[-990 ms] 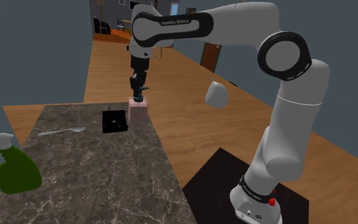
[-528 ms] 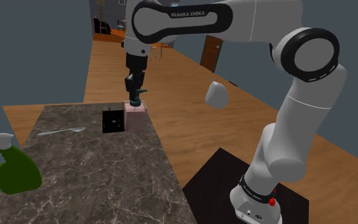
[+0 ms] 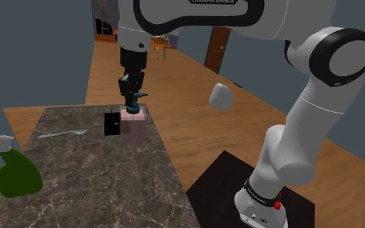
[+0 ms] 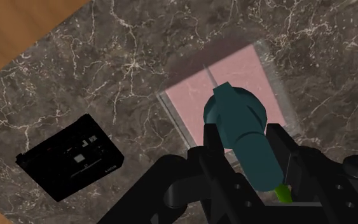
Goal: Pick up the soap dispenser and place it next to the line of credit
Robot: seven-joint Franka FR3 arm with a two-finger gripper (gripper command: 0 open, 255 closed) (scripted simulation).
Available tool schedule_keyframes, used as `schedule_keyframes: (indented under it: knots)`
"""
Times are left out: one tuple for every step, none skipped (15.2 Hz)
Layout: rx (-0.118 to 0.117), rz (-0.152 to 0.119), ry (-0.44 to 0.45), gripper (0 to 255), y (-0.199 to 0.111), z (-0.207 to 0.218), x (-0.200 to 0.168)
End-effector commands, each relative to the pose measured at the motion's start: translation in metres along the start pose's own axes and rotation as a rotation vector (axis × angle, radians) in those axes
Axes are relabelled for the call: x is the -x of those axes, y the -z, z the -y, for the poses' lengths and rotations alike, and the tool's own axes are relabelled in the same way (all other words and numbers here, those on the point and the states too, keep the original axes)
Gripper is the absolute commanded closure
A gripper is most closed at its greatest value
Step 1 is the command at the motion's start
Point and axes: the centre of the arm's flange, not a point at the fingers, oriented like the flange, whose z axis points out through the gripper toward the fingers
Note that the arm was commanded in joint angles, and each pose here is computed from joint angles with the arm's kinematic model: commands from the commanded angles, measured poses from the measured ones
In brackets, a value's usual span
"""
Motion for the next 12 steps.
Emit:
schedule_keyframes:
  knots:
    - [0.000, 0.000, -0.001, 255, 0.003, 0.025, 0.005]
    - [0.000, 0.000, -0.001, 255, 0.007, 0.037, 0.007]
    - [0.000, 0.000, -0.001, 255, 0.010, 0.050, 0.010]
    - [0.000, 0.000, -0.001, 255, 0.013, 0.063, 0.012]
    - [0.000, 0.000, -0.001, 255, 0.016, 0.075, 0.015]
    - [0.000, 0.000, -0.001, 255, 0.019, 0.088, 0.017]
    - [0.000, 0.000, -0.001, 255, 0.023, 0.100, 0.019]
    - [0.000, 0.000, -0.001, 255, 0.026, 0.113, 0.022]
    - [0.000, 0.000, -0.001, 255, 0.029, 0.126, 0.024]
    - [0.000, 0.000, -0.001, 255, 0.032, 0.138, 0.027]
    - [0.000, 0.000, -0.001, 255, 0.035, 0.151, 0.029]
    - [0.000, 0.000, -0.001, 255, 0.039, 0.163, 0.032]
